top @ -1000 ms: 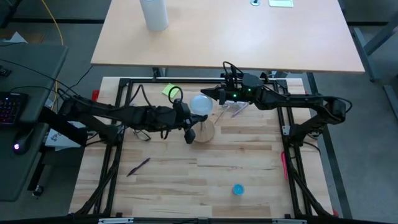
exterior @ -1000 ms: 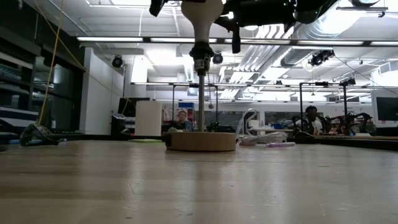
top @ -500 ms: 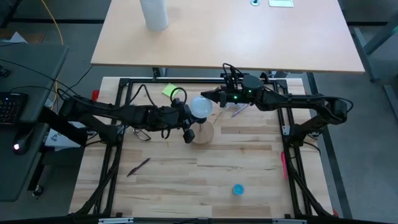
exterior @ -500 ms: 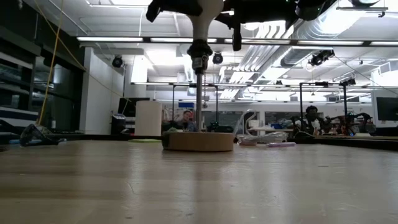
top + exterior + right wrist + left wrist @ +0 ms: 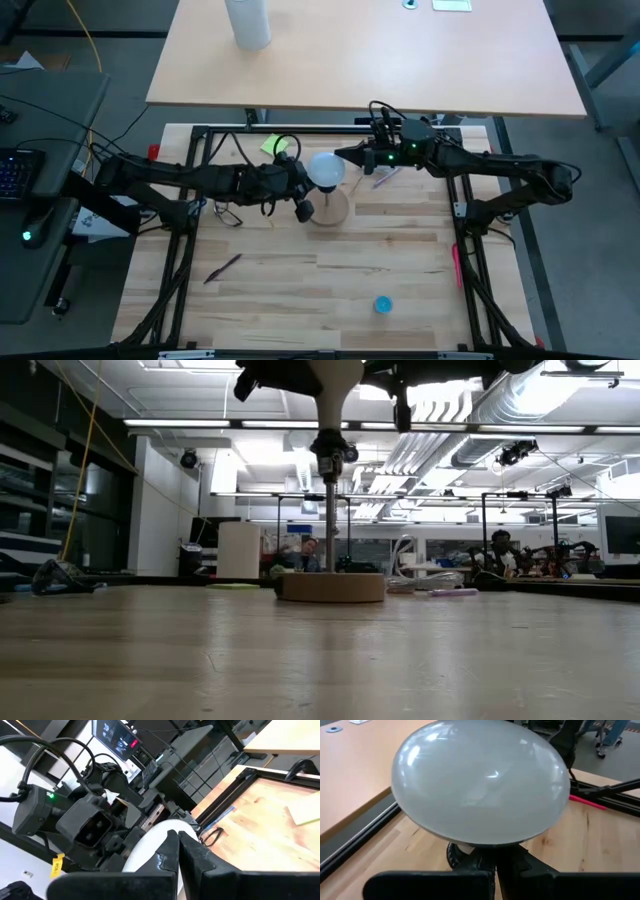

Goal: Screw lightbulb
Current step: Insert the lightbulb into the lamp

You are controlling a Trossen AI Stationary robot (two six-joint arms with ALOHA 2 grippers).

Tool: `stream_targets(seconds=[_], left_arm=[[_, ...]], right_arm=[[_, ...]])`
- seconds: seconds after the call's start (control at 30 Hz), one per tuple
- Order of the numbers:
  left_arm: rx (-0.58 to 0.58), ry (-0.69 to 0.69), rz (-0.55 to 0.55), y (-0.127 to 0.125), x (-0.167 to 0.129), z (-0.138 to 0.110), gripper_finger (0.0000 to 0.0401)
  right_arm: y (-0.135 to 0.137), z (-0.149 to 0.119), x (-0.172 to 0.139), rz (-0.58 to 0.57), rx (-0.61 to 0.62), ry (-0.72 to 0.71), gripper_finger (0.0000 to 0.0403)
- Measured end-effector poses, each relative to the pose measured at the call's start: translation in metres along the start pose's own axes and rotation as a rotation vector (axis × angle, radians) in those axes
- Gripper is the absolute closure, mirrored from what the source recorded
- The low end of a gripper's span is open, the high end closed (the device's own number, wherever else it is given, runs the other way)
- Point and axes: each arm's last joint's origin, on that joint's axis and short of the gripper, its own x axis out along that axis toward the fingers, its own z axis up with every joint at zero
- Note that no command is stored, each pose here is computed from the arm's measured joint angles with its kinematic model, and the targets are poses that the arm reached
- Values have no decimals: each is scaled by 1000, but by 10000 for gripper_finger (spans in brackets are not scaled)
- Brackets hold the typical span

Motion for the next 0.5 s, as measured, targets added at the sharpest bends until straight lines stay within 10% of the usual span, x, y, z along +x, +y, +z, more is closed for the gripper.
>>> stream_targets(seconds=[0.5], left_arm=[[-12, 17, 62, 17, 6, 2, 401]], right_arm=[[8, -8, -4, -26, 1, 35, 403]])
